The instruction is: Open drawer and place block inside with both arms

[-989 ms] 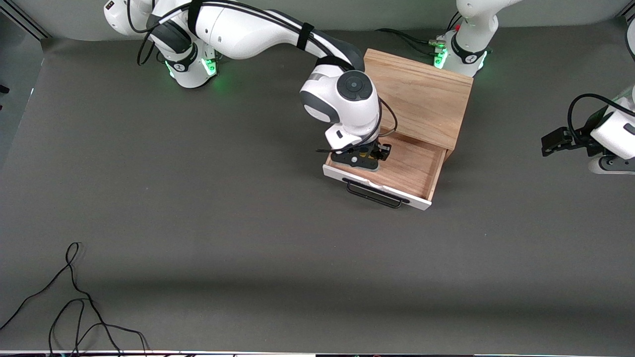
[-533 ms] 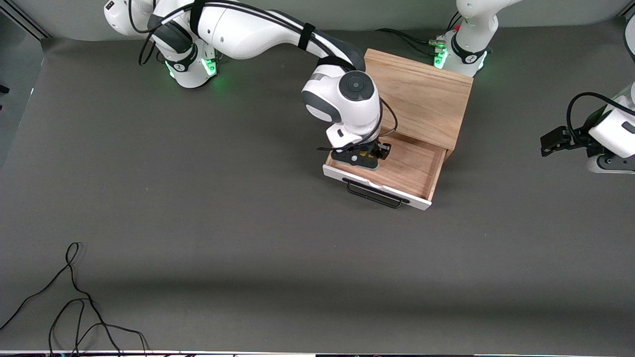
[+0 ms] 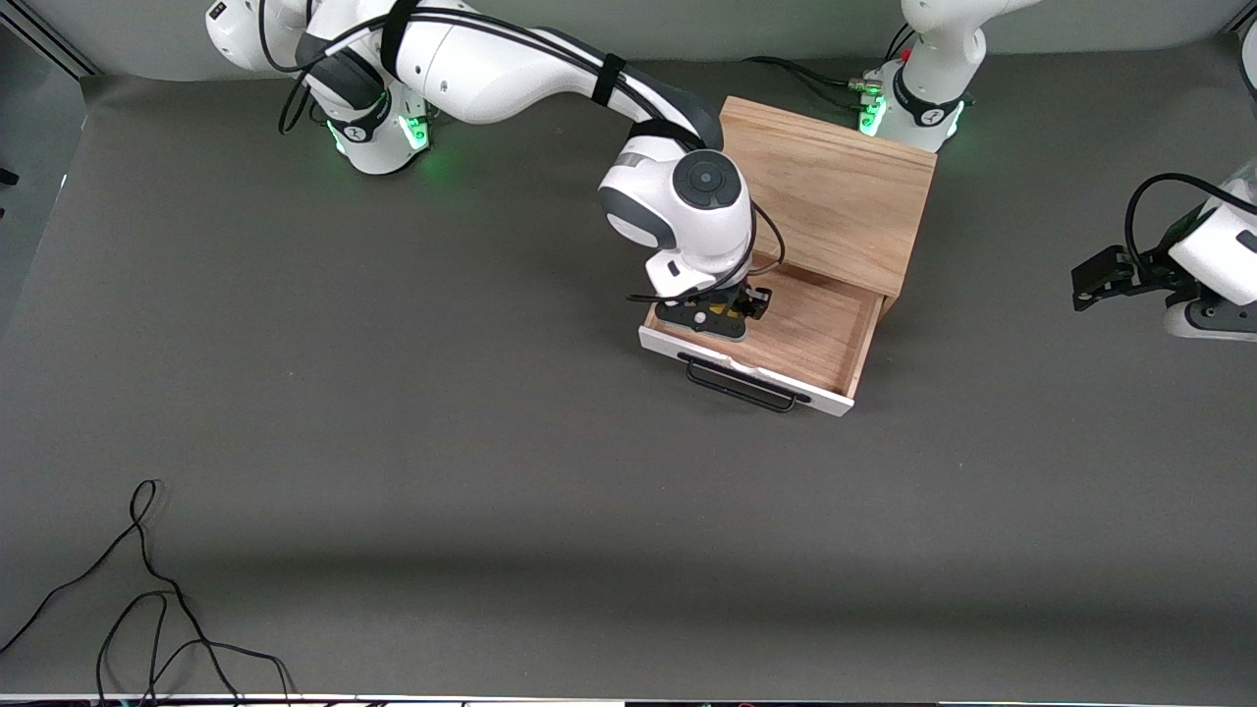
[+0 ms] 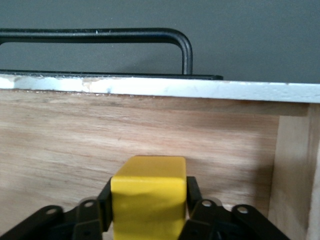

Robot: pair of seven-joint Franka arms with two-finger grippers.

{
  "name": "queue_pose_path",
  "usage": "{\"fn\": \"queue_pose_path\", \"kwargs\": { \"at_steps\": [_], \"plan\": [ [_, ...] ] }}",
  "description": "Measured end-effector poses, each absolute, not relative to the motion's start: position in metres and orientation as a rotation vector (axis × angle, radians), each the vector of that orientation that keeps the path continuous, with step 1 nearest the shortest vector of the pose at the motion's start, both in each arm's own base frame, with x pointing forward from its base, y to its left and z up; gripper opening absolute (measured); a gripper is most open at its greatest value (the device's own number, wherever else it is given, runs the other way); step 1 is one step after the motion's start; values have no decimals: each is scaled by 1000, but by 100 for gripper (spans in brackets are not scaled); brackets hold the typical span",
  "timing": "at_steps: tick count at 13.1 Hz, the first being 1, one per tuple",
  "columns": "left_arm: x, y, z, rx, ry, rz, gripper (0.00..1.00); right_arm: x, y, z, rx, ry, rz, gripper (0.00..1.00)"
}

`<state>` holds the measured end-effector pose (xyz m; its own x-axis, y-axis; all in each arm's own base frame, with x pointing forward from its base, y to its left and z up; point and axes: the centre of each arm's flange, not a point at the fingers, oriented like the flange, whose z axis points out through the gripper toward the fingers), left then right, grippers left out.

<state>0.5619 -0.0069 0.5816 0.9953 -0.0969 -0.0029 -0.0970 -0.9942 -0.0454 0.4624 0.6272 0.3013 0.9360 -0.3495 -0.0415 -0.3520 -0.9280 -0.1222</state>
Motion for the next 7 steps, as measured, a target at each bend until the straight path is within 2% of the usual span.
{"fn": "queue_pose_path", "kwargs": {
  "at_steps": [3,7],
  "plan": [
    [562,-13,585,-3092,167,-10,100,464,627,307,-2960,535,9,98],
    [563,-14,587,-3092,167,-17,100,481,620,361,-2902,554,-66,100]
  ]
}}
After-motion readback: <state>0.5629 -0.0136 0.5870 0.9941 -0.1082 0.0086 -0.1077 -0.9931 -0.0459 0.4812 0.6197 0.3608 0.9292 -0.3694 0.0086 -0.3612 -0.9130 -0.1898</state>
